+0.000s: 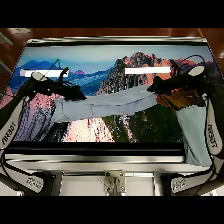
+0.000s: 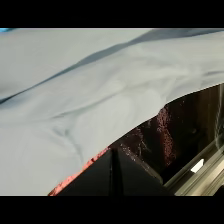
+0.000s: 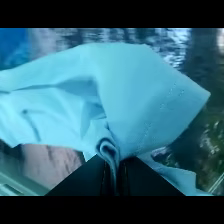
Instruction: Fold the shirts.
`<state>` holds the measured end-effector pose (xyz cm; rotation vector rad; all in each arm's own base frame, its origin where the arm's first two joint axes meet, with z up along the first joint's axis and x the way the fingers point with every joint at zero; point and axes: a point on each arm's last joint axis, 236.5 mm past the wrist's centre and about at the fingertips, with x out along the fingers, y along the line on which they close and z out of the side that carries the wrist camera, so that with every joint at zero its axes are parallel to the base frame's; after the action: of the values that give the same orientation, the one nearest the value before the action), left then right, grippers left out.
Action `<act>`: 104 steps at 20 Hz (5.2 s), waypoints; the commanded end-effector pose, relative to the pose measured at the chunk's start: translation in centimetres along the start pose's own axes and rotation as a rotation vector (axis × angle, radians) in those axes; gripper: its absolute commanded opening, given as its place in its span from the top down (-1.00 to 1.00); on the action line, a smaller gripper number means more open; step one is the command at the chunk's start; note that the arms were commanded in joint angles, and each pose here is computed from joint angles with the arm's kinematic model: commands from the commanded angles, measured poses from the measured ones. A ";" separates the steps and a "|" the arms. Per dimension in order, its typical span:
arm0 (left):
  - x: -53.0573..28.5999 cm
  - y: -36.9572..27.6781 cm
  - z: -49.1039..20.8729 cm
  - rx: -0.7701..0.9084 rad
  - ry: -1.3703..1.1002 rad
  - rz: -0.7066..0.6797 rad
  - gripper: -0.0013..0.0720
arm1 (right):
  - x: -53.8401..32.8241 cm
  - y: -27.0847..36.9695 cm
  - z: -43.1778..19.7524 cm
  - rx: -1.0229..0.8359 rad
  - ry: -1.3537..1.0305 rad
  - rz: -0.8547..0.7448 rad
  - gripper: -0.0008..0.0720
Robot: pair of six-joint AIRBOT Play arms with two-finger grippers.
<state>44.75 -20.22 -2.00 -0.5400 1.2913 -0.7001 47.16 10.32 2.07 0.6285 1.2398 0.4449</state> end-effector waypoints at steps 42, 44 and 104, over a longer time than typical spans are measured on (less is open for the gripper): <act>-32.5 -6.3 -1.3 0.158 -0.719 0.578 0.86 | 3.8 2.0 -11.1 -0.129 0.367 -0.351 -0.89; -32.4 -6.2 -1.4 0.156 -0.714 0.577 0.86 | 1.9 -2.2 -11.0 0.033 0.374 -0.410 -0.89; -28.1 -7.1 -2.8 0.258 -0.538 0.554 0.86 | -27.3 -24.1 -26.9 0.840 -0.222 -0.925 -0.81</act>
<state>37.22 -4.43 21.62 -0.1285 0.7637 -0.2198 12.33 -17.56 -0.54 0.7990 1.3888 -0.9614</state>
